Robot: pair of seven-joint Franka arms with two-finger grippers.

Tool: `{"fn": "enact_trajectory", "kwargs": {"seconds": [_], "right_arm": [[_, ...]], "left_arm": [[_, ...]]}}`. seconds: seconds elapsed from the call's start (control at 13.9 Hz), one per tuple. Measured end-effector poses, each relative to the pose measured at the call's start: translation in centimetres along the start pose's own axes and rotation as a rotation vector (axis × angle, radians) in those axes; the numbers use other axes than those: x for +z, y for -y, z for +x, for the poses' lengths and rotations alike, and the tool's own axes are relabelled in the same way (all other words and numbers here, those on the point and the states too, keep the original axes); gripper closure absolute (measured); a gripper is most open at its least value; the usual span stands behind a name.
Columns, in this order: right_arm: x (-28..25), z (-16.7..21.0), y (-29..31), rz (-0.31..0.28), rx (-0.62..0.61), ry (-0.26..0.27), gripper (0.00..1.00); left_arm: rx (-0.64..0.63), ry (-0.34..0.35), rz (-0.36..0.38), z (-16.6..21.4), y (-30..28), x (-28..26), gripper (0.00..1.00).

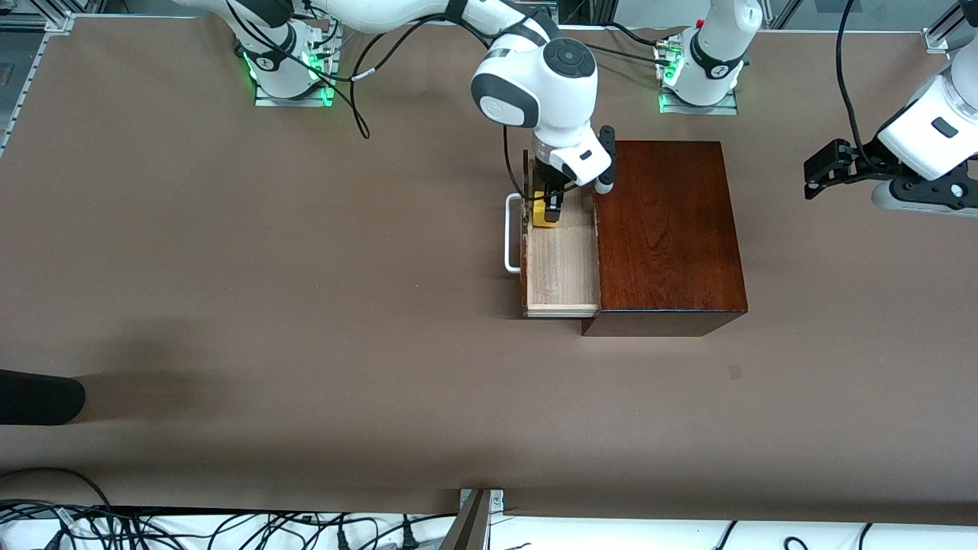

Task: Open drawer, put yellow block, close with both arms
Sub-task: 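Lower the cube into the drawer and open the right gripper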

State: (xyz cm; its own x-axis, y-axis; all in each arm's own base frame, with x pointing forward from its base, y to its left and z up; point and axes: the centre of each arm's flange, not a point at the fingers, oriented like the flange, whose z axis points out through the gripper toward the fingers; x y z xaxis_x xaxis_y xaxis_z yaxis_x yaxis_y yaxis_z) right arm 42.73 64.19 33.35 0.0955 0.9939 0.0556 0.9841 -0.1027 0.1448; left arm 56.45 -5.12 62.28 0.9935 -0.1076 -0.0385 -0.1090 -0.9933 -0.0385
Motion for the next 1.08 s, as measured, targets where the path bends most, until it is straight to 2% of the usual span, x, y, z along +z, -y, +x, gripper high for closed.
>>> {"fn": "enact_trajectory", "kwargs": {"seconds": [0.29, 0.43, 0.58, 0.65, 0.87, 1.08], "right_arm": [[0.7, 0.0, -0.6, -0.013, 0.002, -0.004, 0.44], [-0.1, -0.2, -1.4, -0.013, 0.018, -0.004, 0.3], [-1.8, -0.3, -2.3, -0.001, 0.044, -0.001, 0.07], [-3.2, -0.3, -2.7, 0.009, 0.058, 0.0, 0.0], [-11.1, -1.6, -4.6, 0.022, 0.124, -0.024, 0.0], [-21.0, -7.8, -9.9, -0.009, 0.27, -0.032, 0.0]], "left_arm": [[0.0, 0.0, 0.0, 0.0, 0.0, 0.0, 0.0], [0.0, 0.0, 0.0, 0.0, 0.0, 0.0, 0.0], [0.0, 0.0, 0.0, 0.0, 0.0, 0.0, 0.0], [0.0, 0.0, 0.0, 0.0, 0.0, 0.0, 0.0], [-0.001, 0.001, 0.0, 0.0, 0.1, 0.0, 0.0], [0.0, 0.01, -0.001, 0.3, 0.0, 0.5, 0.0]]}}
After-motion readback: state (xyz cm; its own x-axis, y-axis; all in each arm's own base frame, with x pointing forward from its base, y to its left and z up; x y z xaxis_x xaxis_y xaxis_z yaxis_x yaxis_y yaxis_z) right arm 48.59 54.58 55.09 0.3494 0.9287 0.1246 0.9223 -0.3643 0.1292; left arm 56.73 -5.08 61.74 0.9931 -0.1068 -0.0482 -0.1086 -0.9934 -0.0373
